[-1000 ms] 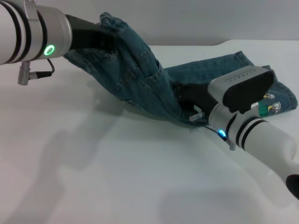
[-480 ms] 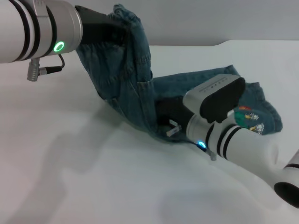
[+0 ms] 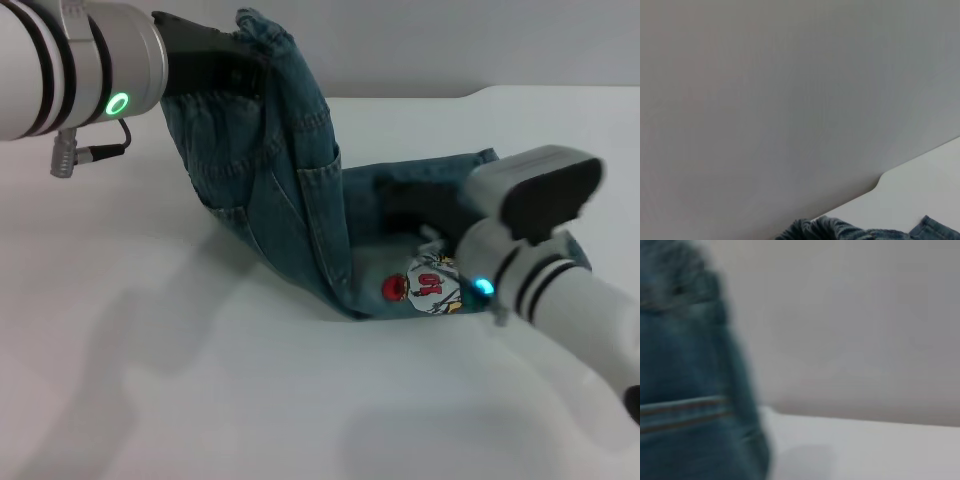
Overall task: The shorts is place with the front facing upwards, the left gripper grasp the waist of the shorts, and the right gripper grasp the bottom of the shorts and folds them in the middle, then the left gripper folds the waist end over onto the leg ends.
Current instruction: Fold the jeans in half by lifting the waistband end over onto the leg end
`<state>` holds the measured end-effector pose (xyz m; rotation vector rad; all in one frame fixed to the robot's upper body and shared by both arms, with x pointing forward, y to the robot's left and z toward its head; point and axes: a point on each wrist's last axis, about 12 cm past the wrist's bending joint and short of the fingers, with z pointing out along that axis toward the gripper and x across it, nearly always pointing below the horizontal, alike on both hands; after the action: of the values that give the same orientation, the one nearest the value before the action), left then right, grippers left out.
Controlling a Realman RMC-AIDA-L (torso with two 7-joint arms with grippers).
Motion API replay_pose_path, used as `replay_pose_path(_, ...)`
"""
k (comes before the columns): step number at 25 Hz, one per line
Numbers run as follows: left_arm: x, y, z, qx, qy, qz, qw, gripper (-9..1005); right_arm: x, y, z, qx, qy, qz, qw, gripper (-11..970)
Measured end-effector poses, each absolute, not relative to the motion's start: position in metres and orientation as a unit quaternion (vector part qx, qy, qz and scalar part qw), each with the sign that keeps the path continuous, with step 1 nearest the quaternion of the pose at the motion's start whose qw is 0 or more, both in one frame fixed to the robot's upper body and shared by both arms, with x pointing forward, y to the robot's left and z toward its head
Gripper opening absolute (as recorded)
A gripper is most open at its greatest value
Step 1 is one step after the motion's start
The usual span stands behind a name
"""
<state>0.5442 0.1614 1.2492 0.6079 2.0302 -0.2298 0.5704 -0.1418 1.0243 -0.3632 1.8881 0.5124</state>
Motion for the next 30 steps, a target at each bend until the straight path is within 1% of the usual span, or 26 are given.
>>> replay_pose_path(5, 0.544, 0.162, 1.249, 0.25, 0.833, -0.094, 0.485, 107, 0.572, -0.177, 1.017, -0.106, 0.8, 0.182, 0.562, -1)
replay_pose_path(8, 0.543, 0.16, 1.25, 0.252, 0.83, -0.096, 0.488, 106, 0.572, -0.182, 1.013, -0.106, 0.802, 0.172, 0.562, -1)
replay_pose_path(15, 0.54, 0.153, 1.262, 0.264, 0.816, -0.102, 0.505, 106, 0.566, -0.157, 1.014, -0.149, 0.8, 0.197, 0.547, -1)
replay_pose_path(20, 0.539, 0.151, 1.265, 0.267, 0.812, -0.103, 0.508, 106, 0.564, -0.137, 1.018, -0.173, 0.801, 0.215, 0.531, -1)
replay_pose_path(30, 0.538, 0.14, 1.269, 0.284, 0.8, -0.119, 0.515, 106, 0.569, -0.112, 1.024, -0.198, 0.806, 0.249, 0.499, -1)
